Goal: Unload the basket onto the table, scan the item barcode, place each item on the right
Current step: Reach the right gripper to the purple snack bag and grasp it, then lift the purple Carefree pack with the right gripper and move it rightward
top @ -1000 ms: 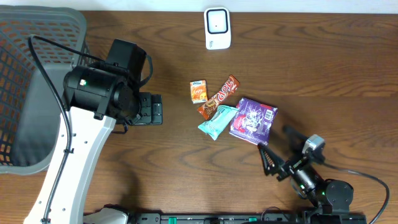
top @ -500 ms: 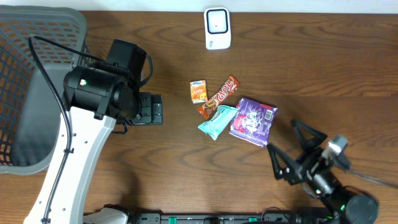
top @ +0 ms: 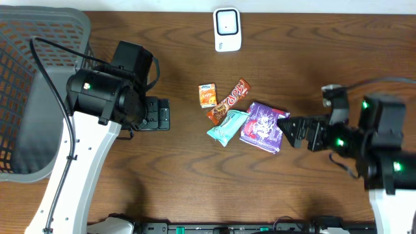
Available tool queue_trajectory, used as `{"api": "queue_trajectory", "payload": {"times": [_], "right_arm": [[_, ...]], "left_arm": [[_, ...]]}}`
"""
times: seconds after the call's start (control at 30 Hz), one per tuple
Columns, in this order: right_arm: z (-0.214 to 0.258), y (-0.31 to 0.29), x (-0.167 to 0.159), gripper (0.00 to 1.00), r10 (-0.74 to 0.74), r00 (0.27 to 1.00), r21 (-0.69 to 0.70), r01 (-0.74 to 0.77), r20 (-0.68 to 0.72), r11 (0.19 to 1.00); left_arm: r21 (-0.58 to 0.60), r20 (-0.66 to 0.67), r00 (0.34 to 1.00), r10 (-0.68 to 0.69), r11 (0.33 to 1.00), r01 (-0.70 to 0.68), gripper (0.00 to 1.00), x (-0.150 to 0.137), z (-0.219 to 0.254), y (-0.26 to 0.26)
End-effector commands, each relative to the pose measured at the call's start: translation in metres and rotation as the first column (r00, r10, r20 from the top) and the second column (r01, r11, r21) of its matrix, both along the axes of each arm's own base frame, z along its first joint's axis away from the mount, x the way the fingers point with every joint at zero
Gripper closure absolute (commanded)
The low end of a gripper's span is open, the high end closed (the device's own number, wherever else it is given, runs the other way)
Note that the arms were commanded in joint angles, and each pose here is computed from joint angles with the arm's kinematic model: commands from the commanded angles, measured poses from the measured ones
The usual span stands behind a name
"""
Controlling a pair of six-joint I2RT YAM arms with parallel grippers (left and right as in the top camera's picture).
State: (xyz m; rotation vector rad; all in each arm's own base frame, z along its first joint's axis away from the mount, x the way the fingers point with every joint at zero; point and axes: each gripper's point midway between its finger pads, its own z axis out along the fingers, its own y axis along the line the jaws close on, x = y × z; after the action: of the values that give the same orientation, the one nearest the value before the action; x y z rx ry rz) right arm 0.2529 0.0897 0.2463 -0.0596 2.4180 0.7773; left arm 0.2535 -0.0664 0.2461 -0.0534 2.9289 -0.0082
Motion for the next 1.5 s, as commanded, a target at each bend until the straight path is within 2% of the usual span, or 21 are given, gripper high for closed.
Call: {"api": "queue_trajectory", "payload": {"times": [0.0, 0.1, 0.2, 0.33, 0.4, 0.47, 0.5, 0.77, 0.83, 0.87, 0.97, 1.0, 1.2, 1.33, 1.47], "right_arm": [[-0.037, -0.028, 0.014, 0.01, -0.088, 0.99, -0.151, 0.071, -0.111, 0.986], [-0.073, -0.04, 0.02, 0.01, -0.206, 0.938, -0.18, 0.159, -0.278, 0.971], [-0.102, -0.034, 0.024, 0.01, -0.184, 0.899, -0.157, 0.13, -0.397, 0.979], [-0.134, -0.025, 0.026, 0.09, -0.128, 0.847, -0.12, 0.077, -0.516, 0.99], [-0.148, -0.018, 0.026, 0.14, -0.058, 0.834, -0.081, 0.016, -0.549, 0.997], [-0.163, -0.018, 0.025, 0.26, -0.006, 0.821, -0.081, -0.048, -0.57, 0.996], [-0.176, -0.018, 0.023, 0.28, 0.02, 0.802, -0.076, -0.082, -0.597, 0.994], [-0.208, -0.007, 0.04, 0.24, 0.069, 0.781, 0.023, -0.07, -0.621, 0.997], [-0.215, -0.007, 0.042, 0.27, 0.07, 0.776, 0.022, -0.072, -0.627, 0.997], [-0.219, -0.007, 0.042, 0.38, 0.071, 0.773, 0.023, -0.072, -0.63, 0.997], [-0.229, -0.006, 0.042, 0.87, 0.074, 0.77, 0.023, -0.077, -0.634, 0.997], [-0.229, -0.006, 0.043, 0.99, 0.074, 0.771, 0.023, -0.078, -0.632, 0.997], [-0.219, -0.01, 0.049, 0.99, 0.056, 0.794, -0.002, -0.072, -0.606, 0.997], [-0.197, -0.039, 0.059, 0.99, -0.122, 0.8, -0.193, 0.007, -0.588, 0.981], [-0.146, -0.08, 0.072, 0.99, -0.317, 0.824, -0.426, 0.104, -0.468, 0.899]], "left_arm": [[0.005, -0.008, 1.0, 0.009, 1.0, -0.009, 0.02, 0.0, -0.002, 0.002], [0.005, -0.008, 1.0, 0.009, 1.0, -0.009, 0.02, 0.0, -0.002, 0.002], [0.005, -0.008, 1.0, 0.009, 1.0, -0.009, 0.02, 0.0, -0.002, 0.002], [0.005, -0.008, 1.0, 0.009, 1.0, -0.009, 0.02, 0.0, -0.002, 0.002], [0.005, -0.008, 1.0, 0.009, 1.0, -0.009, 0.02, 0.0, -0.002, 0.002], [0.005, -0.008, 1.0, 0.009, 1.0, -0.009, 0.02, 0.0, -0.002, 0.002], [0.005, -0.008, 1.0, 0.009, 1.0, -0.009, 0.02, 0.0, -0.002, 0.002], [0.005, -0.008, 1.0, 0.009, 1.0, -0.009, 0.02, 0.0, -0.002, 0.002], [0.005, -0.008, 1.0, 0.009, 1.0, -0.009, 0.02, 0.0, -0.002, 0.002], [0.005, -0.008, 1.0, 0.009, 1.0, -0.009, 0.02, 0.0, -0.002, 0.002], [0.005, -0.008, 1.0, 0.009, 1.0, -0.009, 0.02, 0.0, -0.002, 0.002], [0.005, -0.008, 1.0, 0.009, 1.0, -0.009, 0.02, 0.0, -0.002, 0.002], [0.005, -0.008, 1.0, 0.009, 1.0, -0.009, 0.02, 0.0, -0.002, 0.002], [0.005, -0.008, 1.0, 0.009, 1.0, -0.009, 0.02, 0.0, -0.002, 0.002], [0.005, -0.008, 1.0, 0.009, 1.0, -0.009, 0.02, 0.0, -0.002, 0.002]]}}
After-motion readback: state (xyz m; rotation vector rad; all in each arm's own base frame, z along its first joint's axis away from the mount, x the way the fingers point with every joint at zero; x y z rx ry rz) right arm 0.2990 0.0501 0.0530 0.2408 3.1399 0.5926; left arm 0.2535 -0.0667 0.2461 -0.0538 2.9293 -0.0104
